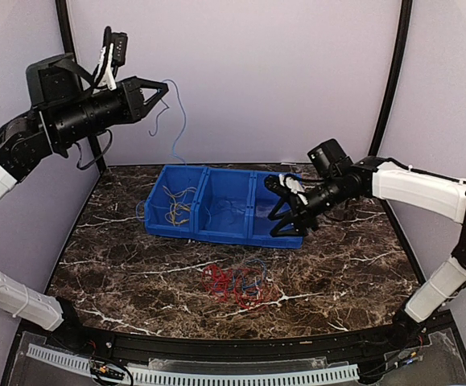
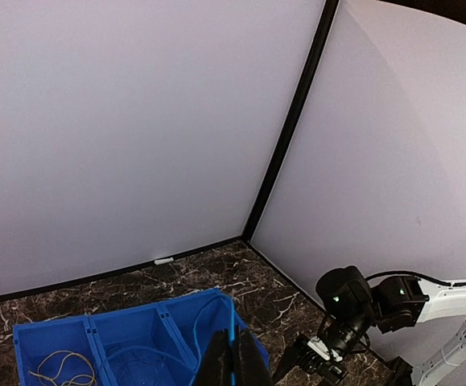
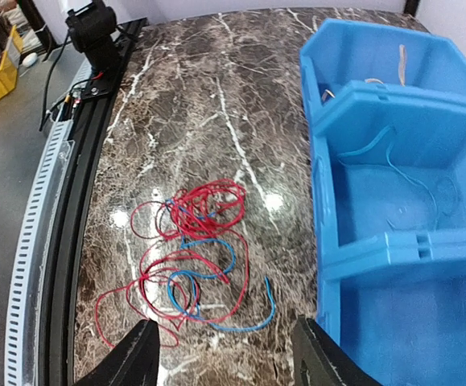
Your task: Untangle the cables
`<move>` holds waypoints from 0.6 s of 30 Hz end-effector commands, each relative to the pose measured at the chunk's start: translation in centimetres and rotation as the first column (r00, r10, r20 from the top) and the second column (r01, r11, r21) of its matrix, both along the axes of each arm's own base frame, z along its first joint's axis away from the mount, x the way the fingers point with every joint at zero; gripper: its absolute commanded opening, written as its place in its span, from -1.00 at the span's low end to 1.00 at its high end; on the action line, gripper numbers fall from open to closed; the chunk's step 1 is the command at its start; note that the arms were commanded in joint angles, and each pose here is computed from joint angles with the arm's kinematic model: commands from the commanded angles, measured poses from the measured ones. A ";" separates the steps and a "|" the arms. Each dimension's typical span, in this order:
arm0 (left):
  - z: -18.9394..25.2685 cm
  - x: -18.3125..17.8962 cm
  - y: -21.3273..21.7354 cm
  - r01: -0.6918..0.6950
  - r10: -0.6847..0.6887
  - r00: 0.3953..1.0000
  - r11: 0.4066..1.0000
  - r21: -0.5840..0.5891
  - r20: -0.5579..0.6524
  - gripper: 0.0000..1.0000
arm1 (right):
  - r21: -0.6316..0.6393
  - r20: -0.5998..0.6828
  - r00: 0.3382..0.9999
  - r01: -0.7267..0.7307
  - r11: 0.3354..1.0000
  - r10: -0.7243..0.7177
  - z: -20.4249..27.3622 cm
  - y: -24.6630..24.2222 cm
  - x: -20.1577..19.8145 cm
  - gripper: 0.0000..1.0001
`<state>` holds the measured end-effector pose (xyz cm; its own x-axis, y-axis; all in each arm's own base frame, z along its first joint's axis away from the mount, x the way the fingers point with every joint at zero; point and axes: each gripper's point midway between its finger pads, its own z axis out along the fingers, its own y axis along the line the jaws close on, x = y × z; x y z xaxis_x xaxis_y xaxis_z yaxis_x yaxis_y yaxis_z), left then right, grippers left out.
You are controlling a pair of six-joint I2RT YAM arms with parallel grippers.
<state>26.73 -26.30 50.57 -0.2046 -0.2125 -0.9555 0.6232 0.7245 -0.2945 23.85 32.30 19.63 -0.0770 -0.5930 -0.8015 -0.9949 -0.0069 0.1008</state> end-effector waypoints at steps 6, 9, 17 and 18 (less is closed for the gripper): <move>1.3 4.4 -3.4 -0.053 0.053 0.998 0.998 0.025 0.021 -1.00 | 0.075 -0.098 0.970 0.229 0.971 -0.221 -2.6 -6.6 0.1 0.17; 2.0 5.3 -3.6 -0.089 0.088 0.995 0.995 0.033 0.046 -1.00 | 0.100 -0.024 0.960 0.280 0.955 -0.279 -3.0 -8.2 0.7 0.17; 0.6 8.9 -5.0 -0.148 0.146 0.989 0.985 0.087 0.027 -1.00 | -0.003 0.145 0.916 0.379 0.925 -0.375 -5.3 -10.9 3.3 0.17; 0.3 9.3 -5.0 -0.156 0.155 0.988 0.983 0.096 0.020 -1.00 | -0.001 0.149 0.915 0.378 0.926 -0.374 -5.4 -11.0 3.3 0.17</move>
